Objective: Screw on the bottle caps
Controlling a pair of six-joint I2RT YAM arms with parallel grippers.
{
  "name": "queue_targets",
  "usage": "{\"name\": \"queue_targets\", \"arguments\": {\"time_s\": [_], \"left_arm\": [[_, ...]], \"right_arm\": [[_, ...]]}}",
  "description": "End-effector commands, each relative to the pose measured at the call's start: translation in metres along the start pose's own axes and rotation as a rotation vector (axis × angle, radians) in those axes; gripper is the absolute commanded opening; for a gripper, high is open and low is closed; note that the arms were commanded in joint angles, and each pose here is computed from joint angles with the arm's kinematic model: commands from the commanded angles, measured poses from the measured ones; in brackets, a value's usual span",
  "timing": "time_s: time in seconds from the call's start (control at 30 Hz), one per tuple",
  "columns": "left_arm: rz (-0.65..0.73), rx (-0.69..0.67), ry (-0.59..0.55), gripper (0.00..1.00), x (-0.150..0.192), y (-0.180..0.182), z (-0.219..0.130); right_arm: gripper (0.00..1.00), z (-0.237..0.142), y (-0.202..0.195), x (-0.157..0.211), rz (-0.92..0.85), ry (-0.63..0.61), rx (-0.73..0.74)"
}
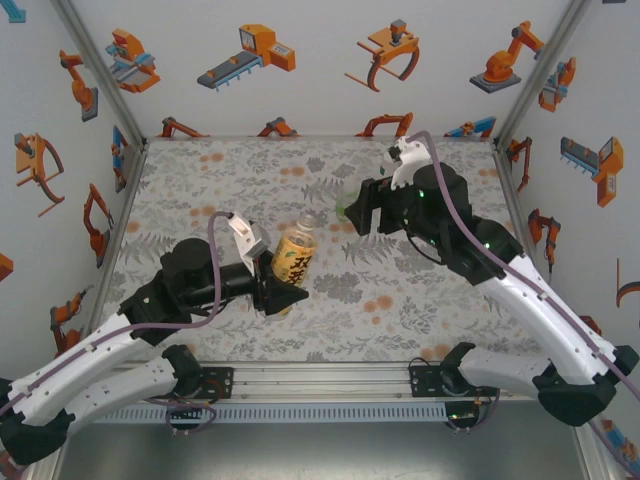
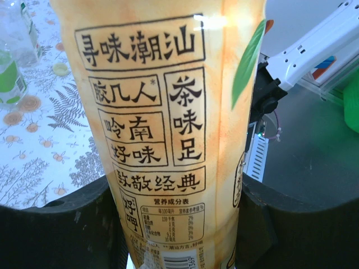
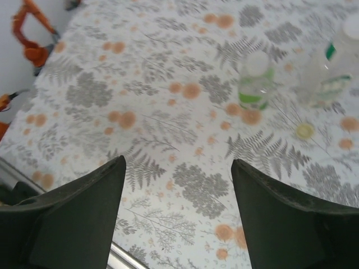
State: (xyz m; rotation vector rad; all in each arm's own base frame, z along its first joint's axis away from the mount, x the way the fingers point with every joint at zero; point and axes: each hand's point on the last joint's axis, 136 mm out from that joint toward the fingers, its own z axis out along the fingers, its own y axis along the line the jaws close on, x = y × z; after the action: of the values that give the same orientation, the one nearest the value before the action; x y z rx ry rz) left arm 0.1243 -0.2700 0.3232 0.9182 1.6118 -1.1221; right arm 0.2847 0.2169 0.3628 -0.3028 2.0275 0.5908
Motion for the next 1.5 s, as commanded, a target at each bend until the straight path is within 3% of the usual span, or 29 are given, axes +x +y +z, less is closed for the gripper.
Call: {"name": "queue_targets", "arguments": {"time_s": [0.0, 0.2, 0.4, 0.67, 1.0, 1.47], "left_arm": [[0.009, -0.051, 0.008, 0.06, 0.007, 0.007, -0.008], [0.005, -0.080, 0.010, 0.06, 0.012, 0.010, -0.018], [0.002, -0.092, 0.015, 0.06, 0.014, 0.012, -0.019], [-0.008, -0.108, 0.020, 0.06, 0.017, 0.016, -0.017], [-0.013, -0.122, 0.028, 0.06, 0.017, 0.019, -0.016], [-0.021, -0.151, 0.024, 0.05, 0.019, 0.023, -0.020]], "right_arm": [[0.65, 0.011, -0.032, 0.016, 0.126, 0.107, 0.079], [0.50, 0.044, -0.091, 0.053, 0.208, 0.236, 0.198], [0.42, 0.078, -0.144, 0.089, 0.313, 0.355, 0.274], [0.31, 0.119, -0.204, 0.122, 0.512, 0.375, 0.338], [0.27, 0.168, -0.234, 0.144, 0.559, 0.418, 0.373], [0.24, 0.197, -0.256, 0.169, 0.556, 0.465, 0.416]]}}
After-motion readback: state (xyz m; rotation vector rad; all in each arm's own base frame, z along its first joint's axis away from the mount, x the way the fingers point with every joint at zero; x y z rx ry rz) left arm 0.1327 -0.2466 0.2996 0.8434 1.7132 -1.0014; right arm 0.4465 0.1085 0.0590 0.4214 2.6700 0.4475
